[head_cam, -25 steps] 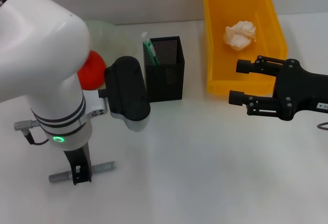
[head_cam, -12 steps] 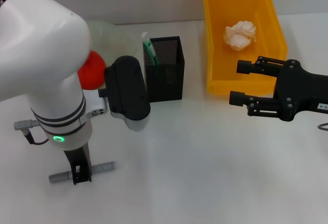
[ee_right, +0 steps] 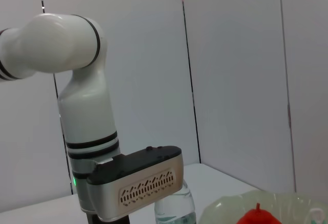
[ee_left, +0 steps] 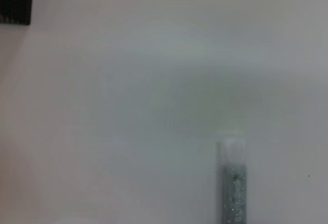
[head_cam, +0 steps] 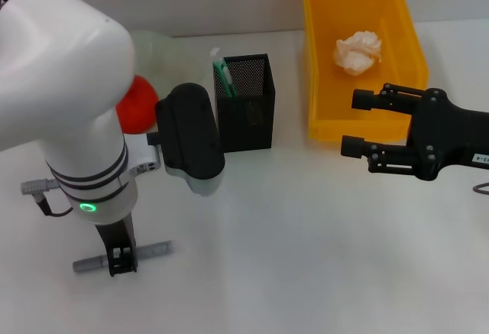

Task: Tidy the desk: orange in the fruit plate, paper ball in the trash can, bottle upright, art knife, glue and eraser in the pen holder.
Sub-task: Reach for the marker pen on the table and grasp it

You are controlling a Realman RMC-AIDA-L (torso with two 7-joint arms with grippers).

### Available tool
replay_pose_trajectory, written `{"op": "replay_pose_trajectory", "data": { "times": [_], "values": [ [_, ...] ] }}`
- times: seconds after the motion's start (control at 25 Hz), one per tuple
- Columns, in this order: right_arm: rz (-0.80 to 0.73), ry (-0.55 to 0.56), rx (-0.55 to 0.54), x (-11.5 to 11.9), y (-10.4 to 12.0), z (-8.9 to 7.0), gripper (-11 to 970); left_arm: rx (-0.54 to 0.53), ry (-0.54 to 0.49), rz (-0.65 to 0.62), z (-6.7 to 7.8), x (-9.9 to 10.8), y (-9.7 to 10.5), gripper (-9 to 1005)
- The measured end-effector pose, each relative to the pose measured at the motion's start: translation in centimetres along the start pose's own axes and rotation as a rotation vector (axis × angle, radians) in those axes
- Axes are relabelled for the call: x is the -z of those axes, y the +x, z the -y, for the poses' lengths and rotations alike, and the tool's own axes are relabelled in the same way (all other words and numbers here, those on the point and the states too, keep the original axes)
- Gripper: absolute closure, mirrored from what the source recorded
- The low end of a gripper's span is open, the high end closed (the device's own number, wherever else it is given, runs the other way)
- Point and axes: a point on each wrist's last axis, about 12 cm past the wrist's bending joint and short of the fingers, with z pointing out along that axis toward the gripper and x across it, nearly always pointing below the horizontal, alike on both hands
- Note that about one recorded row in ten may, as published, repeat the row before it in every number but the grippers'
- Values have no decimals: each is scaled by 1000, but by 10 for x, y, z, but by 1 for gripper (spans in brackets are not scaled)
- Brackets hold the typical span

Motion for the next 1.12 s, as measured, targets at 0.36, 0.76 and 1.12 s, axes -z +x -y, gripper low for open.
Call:
{"op": "replay_pose_trajectory", "data": {
  "times": [0.36, 0.76, 1.12],
  "values": [
    [0, 0, -4, 1, 1, -1, 197, -4, 6, -4, 1, -1, 0, 742],
    [0, -1, -7, 1, 2, -2, 197, 3, 8, -8, 1, -4, 2, 740],
    [-1, -1, -9, 1, 2, -2, 197, 0, 2, -13, 1, -5, 2, 739]
  ]
}}
